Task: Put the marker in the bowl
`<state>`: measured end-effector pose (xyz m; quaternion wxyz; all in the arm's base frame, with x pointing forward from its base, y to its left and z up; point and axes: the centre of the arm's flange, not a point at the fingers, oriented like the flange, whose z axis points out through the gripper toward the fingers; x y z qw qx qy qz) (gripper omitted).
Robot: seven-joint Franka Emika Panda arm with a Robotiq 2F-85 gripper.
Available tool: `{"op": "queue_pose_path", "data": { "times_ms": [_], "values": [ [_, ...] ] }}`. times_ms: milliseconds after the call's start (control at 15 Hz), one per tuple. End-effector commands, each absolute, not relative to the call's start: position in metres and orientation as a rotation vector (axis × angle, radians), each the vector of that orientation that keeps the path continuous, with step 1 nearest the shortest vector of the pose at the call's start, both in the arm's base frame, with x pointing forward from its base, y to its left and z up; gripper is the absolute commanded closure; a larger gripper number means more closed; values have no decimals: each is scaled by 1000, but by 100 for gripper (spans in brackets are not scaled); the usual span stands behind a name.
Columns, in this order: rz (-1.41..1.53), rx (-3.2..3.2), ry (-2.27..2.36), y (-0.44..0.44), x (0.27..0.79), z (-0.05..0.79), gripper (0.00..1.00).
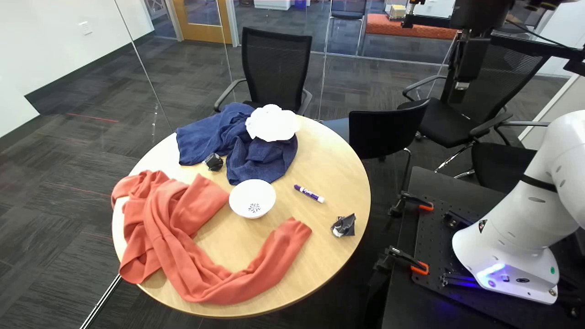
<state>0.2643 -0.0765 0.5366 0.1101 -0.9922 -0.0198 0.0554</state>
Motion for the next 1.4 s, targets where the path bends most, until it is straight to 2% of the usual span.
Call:
{"op": "queue_pose_path", "data": {
  "times_ms": [0,600,1333],
  "values": [
    [163,-2916,-58,-76,264,537,0],
    [-36,-3015,59,-77,330,518,0],
    [-156,-3079,257,-31,407,425,0]
  ]
}}
